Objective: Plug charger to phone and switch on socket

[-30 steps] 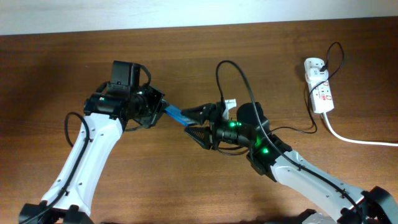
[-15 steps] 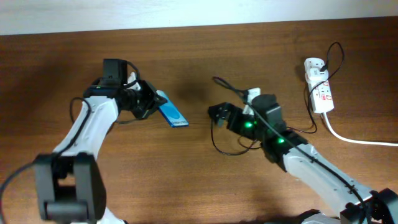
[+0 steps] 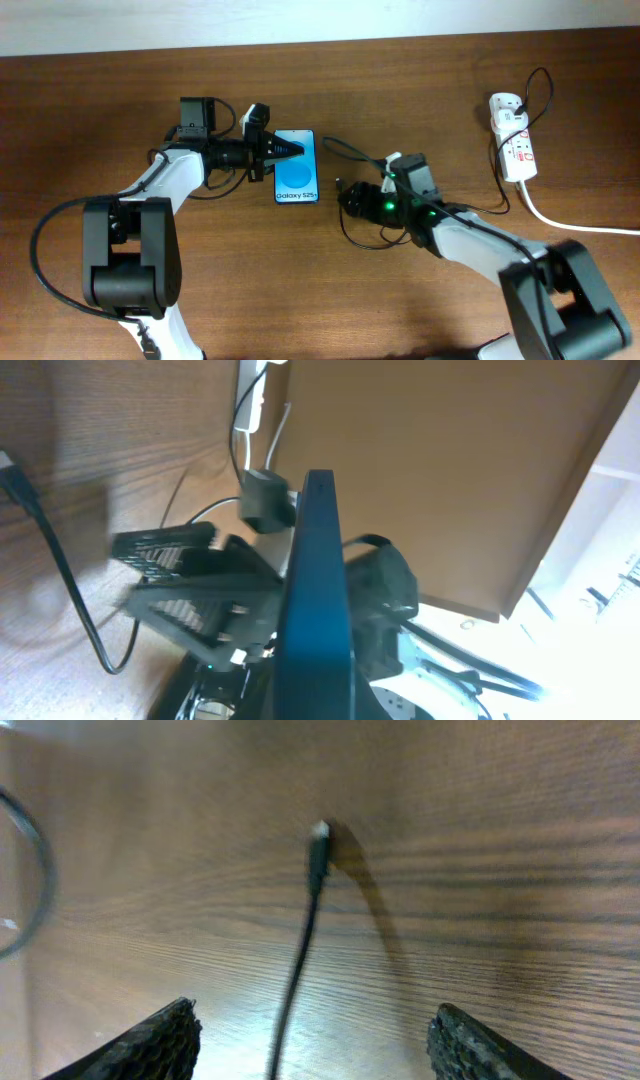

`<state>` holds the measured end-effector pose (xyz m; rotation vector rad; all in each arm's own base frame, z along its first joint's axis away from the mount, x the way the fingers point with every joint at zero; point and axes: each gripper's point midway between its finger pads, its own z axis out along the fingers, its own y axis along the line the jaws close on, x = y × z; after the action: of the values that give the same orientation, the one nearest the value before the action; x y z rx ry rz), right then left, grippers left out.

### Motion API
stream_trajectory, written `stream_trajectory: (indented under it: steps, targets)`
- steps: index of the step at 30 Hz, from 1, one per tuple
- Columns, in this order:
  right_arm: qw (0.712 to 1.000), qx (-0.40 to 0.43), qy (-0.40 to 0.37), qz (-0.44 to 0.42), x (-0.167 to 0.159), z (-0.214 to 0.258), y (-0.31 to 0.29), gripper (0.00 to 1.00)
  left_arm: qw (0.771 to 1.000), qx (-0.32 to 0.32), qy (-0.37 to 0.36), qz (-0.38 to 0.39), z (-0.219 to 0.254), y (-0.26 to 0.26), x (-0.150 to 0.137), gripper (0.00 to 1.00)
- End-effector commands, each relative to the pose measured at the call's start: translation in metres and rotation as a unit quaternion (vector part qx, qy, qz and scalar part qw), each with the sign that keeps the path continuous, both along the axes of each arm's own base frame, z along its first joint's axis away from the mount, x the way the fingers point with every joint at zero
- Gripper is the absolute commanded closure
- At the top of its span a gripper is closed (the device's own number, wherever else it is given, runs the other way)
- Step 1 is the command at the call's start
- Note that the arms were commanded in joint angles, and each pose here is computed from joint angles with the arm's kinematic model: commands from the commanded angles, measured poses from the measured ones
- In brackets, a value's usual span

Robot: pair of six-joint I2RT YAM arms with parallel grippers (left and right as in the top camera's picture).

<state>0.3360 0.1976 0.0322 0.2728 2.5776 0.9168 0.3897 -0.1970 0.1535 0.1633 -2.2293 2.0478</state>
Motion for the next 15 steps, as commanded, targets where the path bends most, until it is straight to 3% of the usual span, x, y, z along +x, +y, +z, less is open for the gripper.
stream_trajectory:
  steps: [1, 4, 9, 15]
  targets:
    - [1.000, -0.015, -0.019, 0.013, 0.019, 0.000, 0.012, 0.32, 0.999, -0.030, -0.008, -0.019, 0.012, 0.001, -0.004, 1.00]
    - [1.000, -0.016, -0.012, 0.011, 0.022, -0.006, 0.013, 0.46, 0.999, -0.031, -0.008, -0.010, 0.012, 0.008, -0.001, 1.00]
    - [0.998, 0.019, 0.036, -0.049, 0.023, -0.009, 0.013, 0.48, 0.999, -0.030, -0.009, 0.022, 0.012, 0.033, 0.011, 1.00]
    - [0.986, 0.050, 0.119, -0.107, 0.014, -0.041, 0.022, 0.62, 0.999, -0.022, -0.010, 0.040, 0.009, 0.043, 0.016, 1.00]
